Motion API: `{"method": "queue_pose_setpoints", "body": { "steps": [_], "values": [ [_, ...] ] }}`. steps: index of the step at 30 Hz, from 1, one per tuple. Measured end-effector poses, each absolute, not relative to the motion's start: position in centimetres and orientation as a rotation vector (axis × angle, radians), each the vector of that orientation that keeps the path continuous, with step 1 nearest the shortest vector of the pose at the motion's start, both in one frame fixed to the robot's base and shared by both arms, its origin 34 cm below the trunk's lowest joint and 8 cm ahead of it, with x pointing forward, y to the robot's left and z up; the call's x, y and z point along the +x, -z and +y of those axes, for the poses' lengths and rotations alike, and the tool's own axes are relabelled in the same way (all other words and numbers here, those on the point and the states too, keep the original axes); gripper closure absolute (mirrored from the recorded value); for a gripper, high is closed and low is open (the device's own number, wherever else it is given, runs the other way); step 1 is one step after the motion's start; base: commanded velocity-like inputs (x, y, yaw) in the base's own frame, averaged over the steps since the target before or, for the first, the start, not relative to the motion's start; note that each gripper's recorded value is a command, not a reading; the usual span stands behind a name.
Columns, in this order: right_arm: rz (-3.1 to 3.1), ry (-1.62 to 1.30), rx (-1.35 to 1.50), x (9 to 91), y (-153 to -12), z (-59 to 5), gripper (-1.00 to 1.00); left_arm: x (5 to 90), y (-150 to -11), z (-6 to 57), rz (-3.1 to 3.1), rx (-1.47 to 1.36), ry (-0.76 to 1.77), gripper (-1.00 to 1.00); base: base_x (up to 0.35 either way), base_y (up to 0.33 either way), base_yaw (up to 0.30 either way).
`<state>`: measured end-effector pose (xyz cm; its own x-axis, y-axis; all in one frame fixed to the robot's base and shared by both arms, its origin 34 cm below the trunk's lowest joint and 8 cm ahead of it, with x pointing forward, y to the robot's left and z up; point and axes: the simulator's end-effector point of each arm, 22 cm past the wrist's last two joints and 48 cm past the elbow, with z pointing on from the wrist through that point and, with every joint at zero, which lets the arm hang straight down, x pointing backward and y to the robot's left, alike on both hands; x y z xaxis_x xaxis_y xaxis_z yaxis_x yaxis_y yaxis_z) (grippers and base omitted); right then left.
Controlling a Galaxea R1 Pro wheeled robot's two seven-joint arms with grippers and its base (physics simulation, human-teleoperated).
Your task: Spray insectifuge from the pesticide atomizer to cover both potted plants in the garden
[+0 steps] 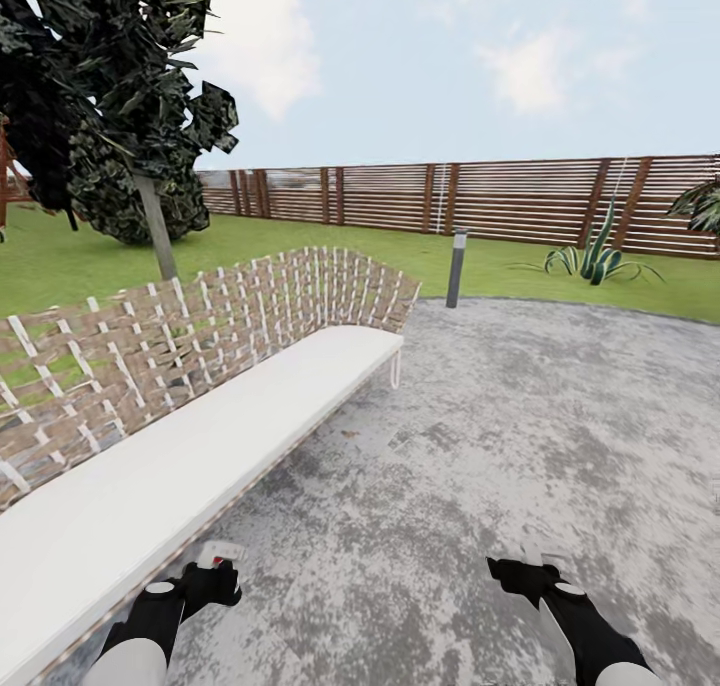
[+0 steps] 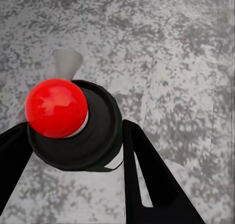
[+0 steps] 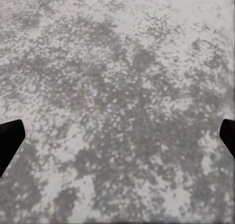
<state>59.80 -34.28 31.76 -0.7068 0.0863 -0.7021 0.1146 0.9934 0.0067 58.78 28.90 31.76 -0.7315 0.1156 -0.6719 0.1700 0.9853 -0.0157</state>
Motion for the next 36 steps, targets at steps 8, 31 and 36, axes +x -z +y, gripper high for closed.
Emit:
{"method": "queue_pose_setpoints", "body": {
  "steps": [8, 31, 36],
  "values": [
    [2.355, 0.049, 0.139, 59.9, -31.9, -34.4, -1.00, 58.8, -31.9, 28.9, 2.396, 0.198, 0.098, 1.00, 0.000, 0.000, -0.065],
    [2.400, 0.034, 0.144, 58.5, -30.6, -33.8, -1.00, 58.9, -32.3, 28.7, 2.388, 0.200, 0.100, 1.00, 0.000, 0.000, -0.112],
    [2.395, 0.034, 0.144, 58.6, -30.9, -33.8, -1.00, 59.0, -32.5, 28.3, 2.383, 0.201, 0.106, 1.00, 0.000, 0.000, -0.224]
  ]
}}
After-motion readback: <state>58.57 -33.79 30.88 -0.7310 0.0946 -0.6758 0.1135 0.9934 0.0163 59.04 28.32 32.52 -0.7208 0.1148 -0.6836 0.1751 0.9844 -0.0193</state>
